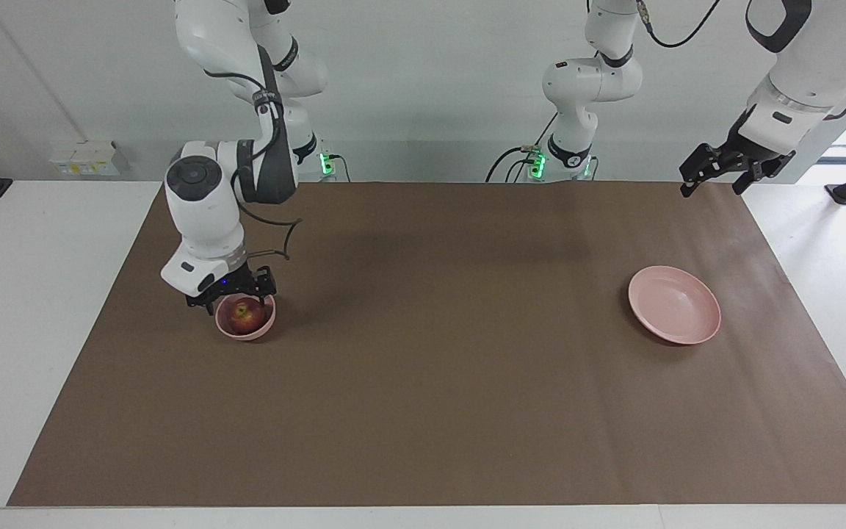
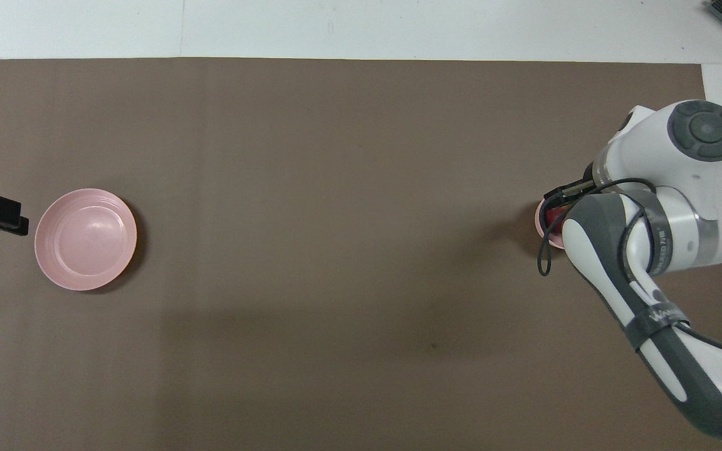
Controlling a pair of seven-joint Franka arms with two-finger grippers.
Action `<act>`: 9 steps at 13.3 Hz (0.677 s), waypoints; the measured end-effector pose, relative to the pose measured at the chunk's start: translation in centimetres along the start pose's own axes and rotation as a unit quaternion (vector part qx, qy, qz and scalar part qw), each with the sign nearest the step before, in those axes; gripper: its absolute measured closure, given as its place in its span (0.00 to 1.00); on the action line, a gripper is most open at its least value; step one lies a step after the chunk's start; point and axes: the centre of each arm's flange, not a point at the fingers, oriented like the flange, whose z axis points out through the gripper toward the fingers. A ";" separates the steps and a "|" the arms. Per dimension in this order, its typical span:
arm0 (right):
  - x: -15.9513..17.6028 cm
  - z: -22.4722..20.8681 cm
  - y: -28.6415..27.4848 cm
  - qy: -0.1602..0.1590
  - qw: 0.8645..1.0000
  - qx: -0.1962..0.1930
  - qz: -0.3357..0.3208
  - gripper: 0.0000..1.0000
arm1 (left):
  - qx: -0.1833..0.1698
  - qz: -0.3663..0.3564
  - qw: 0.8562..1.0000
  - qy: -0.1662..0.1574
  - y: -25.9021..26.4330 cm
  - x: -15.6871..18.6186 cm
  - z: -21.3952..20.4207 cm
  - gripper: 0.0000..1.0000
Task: Move apple from plate to bowl
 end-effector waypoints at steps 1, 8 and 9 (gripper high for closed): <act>-0.4 -1.7 0.1 0.003 1.000 0.007 0.027 0.00 | 0.000 -0.003 1.000 0.001 0.1 -0.2 -0.2 0.00; -6.1 -16.6 2.6 0.012 0.993 0.043 0.107 0.00 | -0.003 -0.004 1.000 0.023 -0.6 0.4 -0.5 0.00; -6.9 -18.3 3.2 0.012 0.993 0.044 0.112 0.00 | -0.004 0.004 1.000 0.027 -0.5 0.5 -0.6 0.00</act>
